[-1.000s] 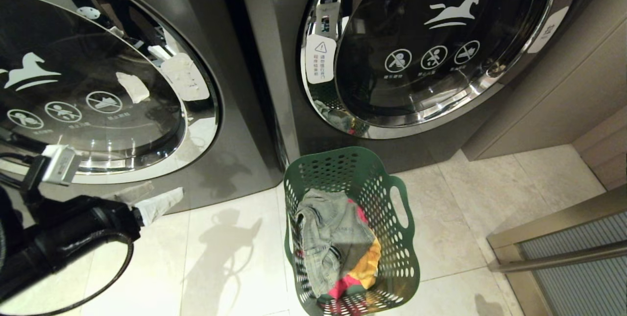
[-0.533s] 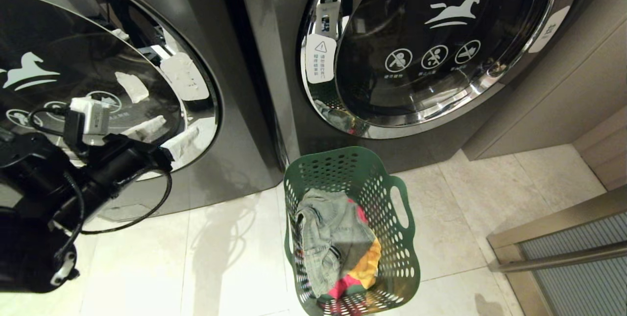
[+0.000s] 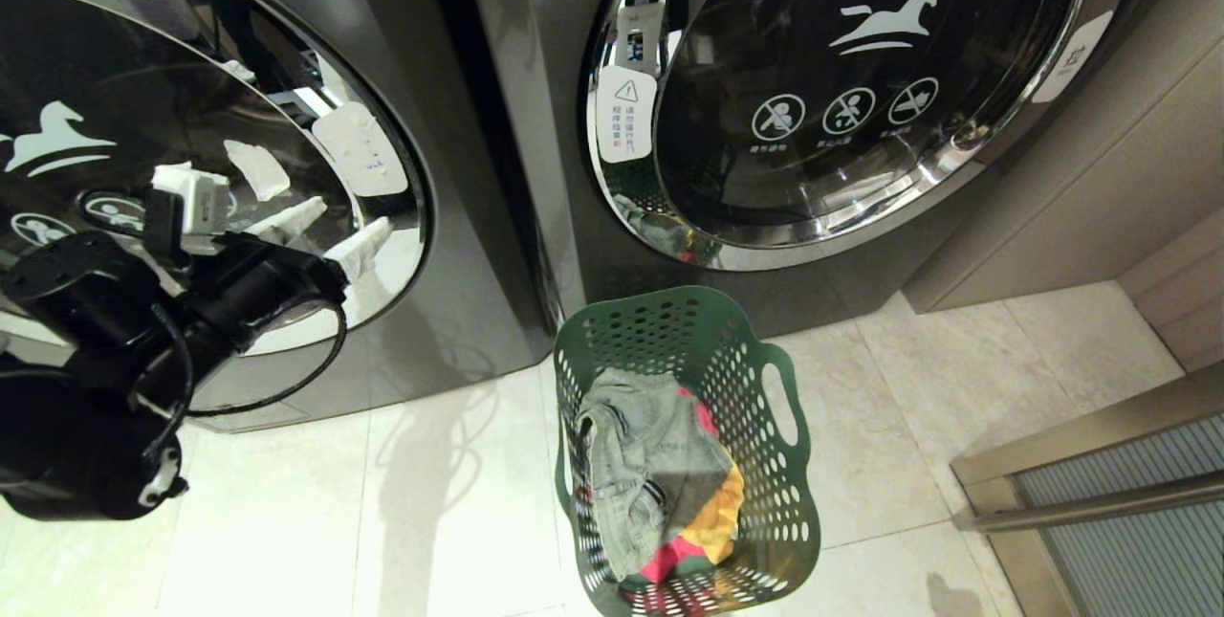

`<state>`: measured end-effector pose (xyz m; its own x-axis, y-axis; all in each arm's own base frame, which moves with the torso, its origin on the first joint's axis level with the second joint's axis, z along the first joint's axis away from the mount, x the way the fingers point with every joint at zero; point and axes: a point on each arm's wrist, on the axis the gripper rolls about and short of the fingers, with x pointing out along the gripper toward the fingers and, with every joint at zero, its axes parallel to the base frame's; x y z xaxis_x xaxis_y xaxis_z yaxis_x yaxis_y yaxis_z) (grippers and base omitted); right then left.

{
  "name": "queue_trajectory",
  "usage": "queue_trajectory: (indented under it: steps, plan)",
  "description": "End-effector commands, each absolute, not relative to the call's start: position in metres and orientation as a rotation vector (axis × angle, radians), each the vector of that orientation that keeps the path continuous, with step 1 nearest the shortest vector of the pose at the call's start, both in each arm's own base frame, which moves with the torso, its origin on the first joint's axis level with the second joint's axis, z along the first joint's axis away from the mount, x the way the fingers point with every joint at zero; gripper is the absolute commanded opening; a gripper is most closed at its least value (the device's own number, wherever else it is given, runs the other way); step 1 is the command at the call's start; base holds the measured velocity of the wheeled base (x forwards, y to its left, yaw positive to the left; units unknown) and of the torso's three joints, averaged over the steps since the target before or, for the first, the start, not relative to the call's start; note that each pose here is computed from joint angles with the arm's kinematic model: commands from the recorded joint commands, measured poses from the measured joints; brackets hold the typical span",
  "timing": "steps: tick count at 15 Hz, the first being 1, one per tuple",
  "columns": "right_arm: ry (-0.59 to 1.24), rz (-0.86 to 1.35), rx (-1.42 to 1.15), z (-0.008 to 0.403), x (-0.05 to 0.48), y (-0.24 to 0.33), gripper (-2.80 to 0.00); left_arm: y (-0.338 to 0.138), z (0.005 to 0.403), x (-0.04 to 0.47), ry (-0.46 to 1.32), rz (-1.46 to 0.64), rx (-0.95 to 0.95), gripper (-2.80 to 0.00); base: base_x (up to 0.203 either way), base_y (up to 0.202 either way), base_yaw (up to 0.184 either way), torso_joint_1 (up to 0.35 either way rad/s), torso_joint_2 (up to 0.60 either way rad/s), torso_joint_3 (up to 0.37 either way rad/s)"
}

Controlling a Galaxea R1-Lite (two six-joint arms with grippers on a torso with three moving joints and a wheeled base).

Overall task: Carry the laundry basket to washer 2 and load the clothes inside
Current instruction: Open the lid of the washing machine

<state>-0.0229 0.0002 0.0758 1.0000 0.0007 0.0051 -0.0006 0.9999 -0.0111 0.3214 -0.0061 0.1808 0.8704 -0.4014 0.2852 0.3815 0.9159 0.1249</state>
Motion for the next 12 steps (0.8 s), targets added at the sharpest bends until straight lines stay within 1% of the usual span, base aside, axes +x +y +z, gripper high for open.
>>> queue_trajectory:
  steps: [1, 8, 12]
  plan:
    - [-0.005, 0.002, -0.011, 0.076, -0.023, 0.0, -2.8, -0.007, 0.189, 0.323, -0.348, -0.432, 0.072, 0.0, 0.0, 0.0, 0.0, 0.0, 0.0, 0.0]
    - [-0.005, 0.002, -0.011, 0.076, -0.023, 0.0, -2.8, -0.016, 0.207, 0.315, -0.389, -0.477, 0.081, 0.0, 0.0, 0.0, 0.0, 0.0, 0.0, 0.0]
    - [-0.005, 0.002, -0.012, 0.076, -0.023, 0.0, -2.8, -0.022, 0.211, 0.316, -0.401, -0.494, 0.08, 0.0, 0.0, 0.0, 0.0, 0.0, 0.0, 0.0]
